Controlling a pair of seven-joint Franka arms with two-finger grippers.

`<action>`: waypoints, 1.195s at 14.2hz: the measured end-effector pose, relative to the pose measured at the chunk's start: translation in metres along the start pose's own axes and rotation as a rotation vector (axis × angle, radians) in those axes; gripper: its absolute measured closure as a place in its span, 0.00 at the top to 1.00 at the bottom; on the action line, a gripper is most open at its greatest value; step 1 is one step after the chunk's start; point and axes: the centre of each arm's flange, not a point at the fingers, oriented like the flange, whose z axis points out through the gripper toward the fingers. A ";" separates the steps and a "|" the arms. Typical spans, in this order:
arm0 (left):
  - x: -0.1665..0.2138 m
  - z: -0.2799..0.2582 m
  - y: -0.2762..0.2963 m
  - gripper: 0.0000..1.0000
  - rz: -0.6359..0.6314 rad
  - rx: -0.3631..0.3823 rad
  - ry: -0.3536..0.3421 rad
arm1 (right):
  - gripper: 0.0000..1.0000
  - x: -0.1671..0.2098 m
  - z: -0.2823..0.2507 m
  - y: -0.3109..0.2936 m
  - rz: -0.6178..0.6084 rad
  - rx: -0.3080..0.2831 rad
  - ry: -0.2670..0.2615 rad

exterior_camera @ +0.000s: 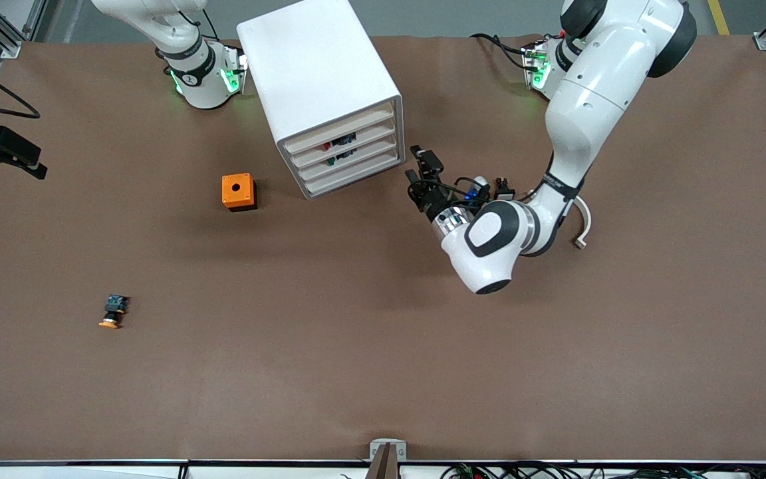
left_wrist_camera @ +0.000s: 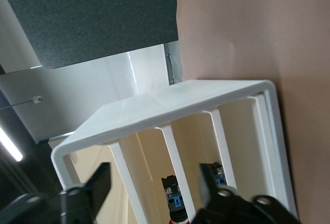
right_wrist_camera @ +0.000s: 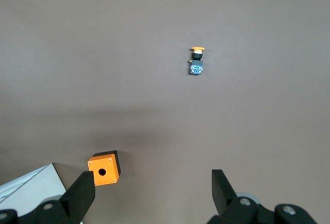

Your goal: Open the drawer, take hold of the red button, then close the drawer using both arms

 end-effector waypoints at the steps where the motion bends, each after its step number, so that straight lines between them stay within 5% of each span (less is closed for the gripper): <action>1: -0.005 0.007 0.001 0.69 0.002 0.009 -0.004 | 1.00 0.000 0.002 -0.001 0.027 0.000 -0.004; 3: -0.013 0.021 0.002 0.56 0.003 0.019 0.004 | 1.00 0.000 0.006 -0.004 0.081 0.000 -0.013; 17: -0.034 0.092 0.028 0.56 -0.066 0.054 0.044 | 1.00 0.001 0.023 -0.042 0.401 0.083 -0.079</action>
